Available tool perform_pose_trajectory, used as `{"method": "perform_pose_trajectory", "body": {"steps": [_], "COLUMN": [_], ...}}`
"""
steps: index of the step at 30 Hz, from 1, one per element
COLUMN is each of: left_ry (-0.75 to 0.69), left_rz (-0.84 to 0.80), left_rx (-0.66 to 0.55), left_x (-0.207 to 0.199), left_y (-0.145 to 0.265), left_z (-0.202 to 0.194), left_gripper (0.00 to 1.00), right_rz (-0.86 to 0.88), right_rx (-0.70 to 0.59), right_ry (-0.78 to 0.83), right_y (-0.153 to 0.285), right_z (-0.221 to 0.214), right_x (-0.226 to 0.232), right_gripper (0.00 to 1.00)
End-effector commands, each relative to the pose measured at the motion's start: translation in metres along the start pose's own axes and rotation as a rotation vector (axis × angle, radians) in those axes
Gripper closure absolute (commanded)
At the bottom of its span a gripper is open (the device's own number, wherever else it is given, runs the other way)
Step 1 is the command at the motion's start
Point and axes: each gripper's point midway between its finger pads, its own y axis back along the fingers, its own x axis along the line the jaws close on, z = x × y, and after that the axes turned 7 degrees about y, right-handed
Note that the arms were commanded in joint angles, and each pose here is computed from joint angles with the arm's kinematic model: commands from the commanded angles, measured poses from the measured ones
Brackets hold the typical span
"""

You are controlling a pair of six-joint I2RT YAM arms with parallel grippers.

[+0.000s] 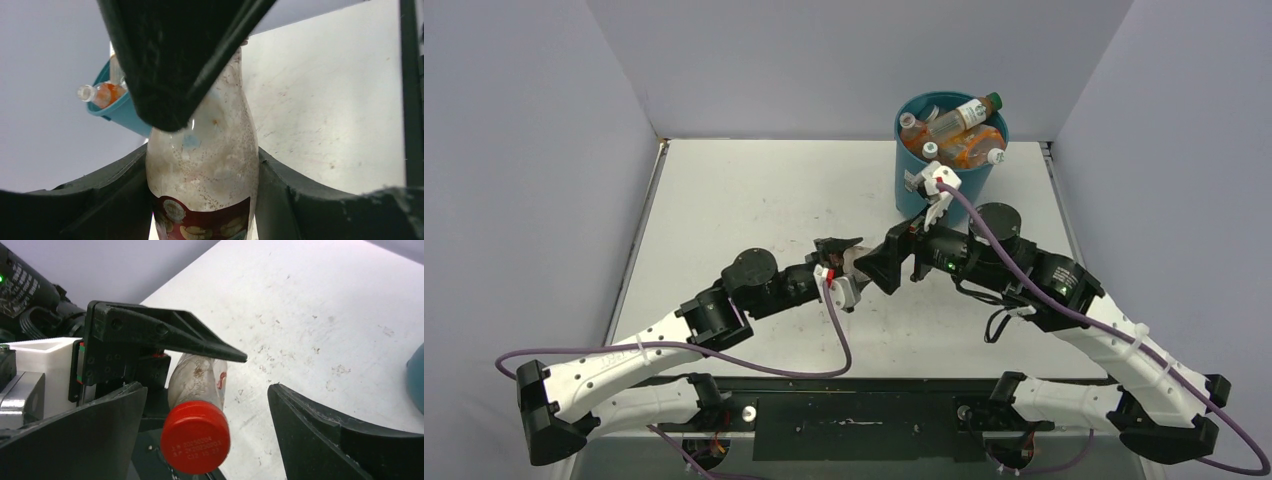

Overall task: Put the plastic bottles in the bin
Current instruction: Place the plastic bottle in the trash bin.

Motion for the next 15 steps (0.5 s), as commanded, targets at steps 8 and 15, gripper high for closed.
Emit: {"method": "perform_pose_trajectory", "body": {"steps": [8, 15], "left_ry": [0.352, 0.433], "left_rz": [-0.063, -0.026], "left_rx": [-0.128, -0.123], "left_x": [-0.019, -0.012], "left_y": [-0.003, -0.004], "left_z": [0.032, 0.037], "left_gripper": [1.00, 1.00], "right_rz": [-0.093, -0.102], "right_rx": [-0.332, -0.308], "right_ry": [-0.063, -0.071], "right_y": [0.009, -0.004], "right_z": [0.048, 0.036], "right_x": [-0.014, -0.008], "right_gripper": [0.00, 0.00]}}
